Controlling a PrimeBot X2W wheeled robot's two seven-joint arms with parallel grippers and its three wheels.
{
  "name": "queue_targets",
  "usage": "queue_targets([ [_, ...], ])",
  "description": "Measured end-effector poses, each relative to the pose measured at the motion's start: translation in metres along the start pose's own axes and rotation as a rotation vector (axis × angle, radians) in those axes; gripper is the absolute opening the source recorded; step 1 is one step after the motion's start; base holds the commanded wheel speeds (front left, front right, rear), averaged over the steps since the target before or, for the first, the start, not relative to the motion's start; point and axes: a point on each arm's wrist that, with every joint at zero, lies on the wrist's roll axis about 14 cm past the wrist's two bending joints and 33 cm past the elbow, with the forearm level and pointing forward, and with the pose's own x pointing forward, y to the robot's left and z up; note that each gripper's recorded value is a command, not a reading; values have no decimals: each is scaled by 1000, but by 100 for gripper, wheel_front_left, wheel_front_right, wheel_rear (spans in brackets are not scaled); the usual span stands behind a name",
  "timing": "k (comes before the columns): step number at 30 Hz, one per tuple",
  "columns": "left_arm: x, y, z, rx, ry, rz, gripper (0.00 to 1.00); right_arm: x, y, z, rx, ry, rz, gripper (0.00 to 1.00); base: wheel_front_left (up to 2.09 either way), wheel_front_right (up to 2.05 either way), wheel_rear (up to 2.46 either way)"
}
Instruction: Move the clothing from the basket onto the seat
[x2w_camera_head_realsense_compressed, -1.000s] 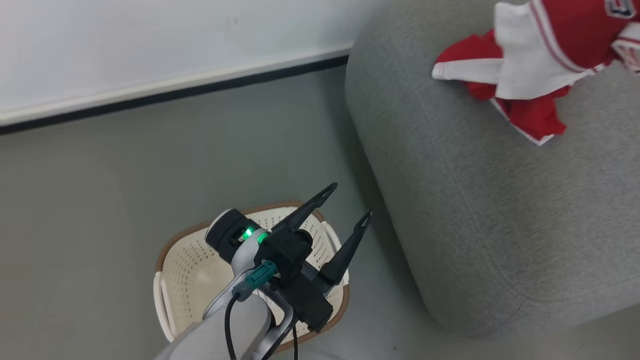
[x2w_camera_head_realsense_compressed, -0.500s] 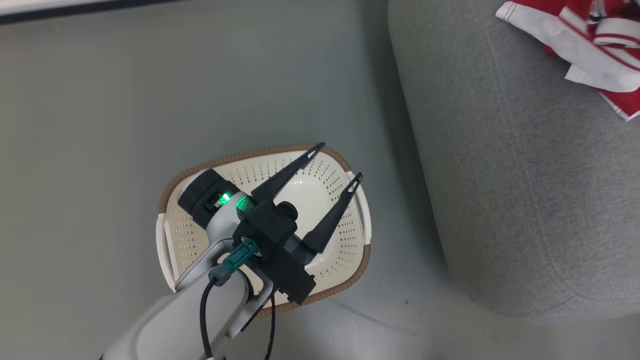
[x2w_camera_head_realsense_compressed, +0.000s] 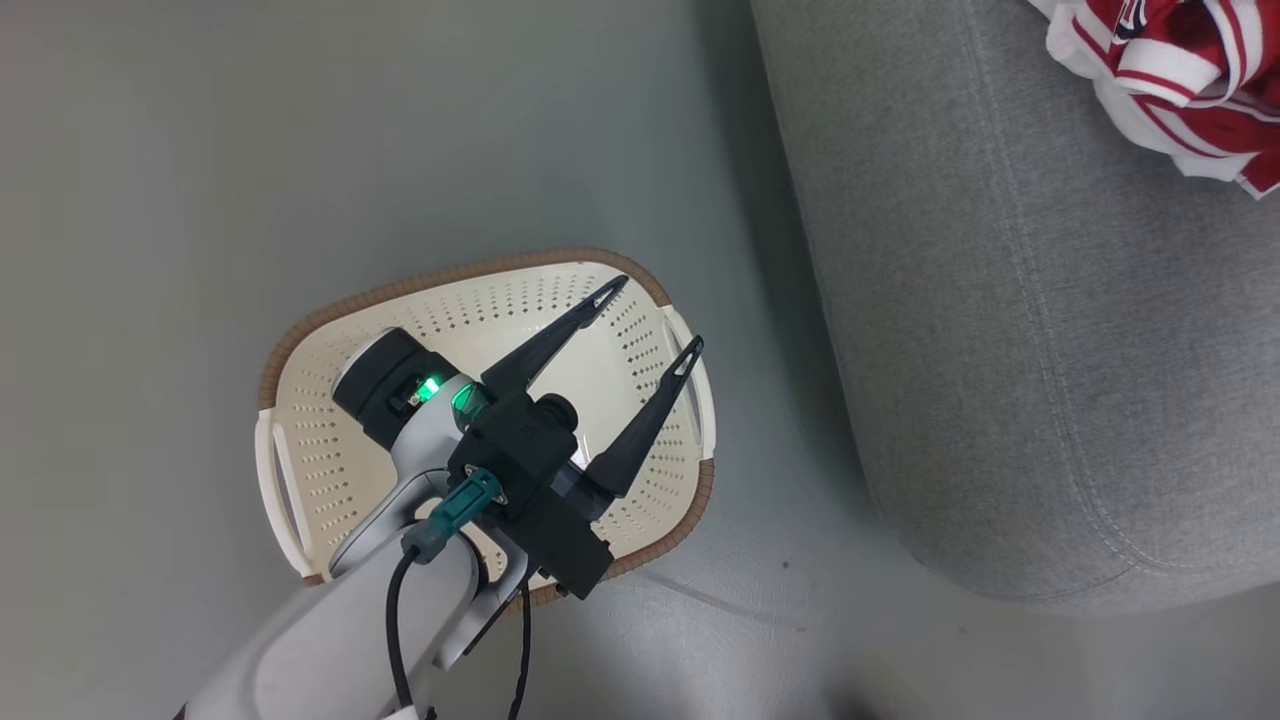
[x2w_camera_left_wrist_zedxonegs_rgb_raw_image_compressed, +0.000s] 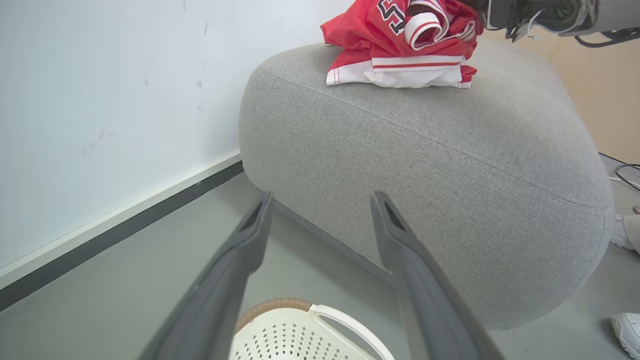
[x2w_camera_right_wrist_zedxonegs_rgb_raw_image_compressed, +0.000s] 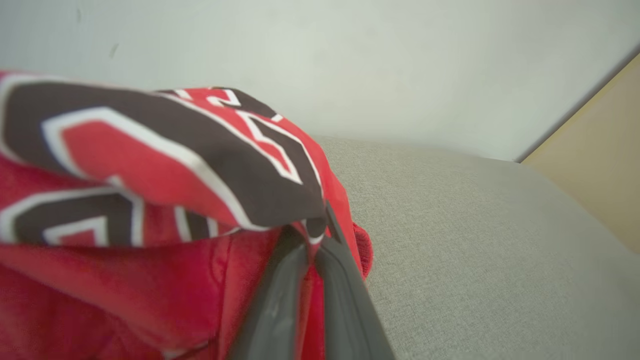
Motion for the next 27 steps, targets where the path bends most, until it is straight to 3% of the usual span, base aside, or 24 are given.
queue_targets([
  [1, 1, -1, 0, 0, -1, -3, 100, -2, -2, -2, 2, 4, -4, 0, 0, 0, 0],
  [3, 1, -1, 2, 5, -3, -6, 100, -4, -4, -5, 8, 14, -7, 41, 0, 0, 0],
  [4, 1, -2, 2, 8, -3, -7, 100, -5, -5, -4, 10, 9, -9, 100, 0, 0, 0],
  [21, -5, -15, 23, 3, -21, 25, 100, -57, -2, -21, 60, 42, 43, 100, 0, 0, 0],
  [27, -6, -20, 46, -28, -76, 56, 100, -74, -3, -3, 72, -6, 57, 100, 0, 0, 0],
])
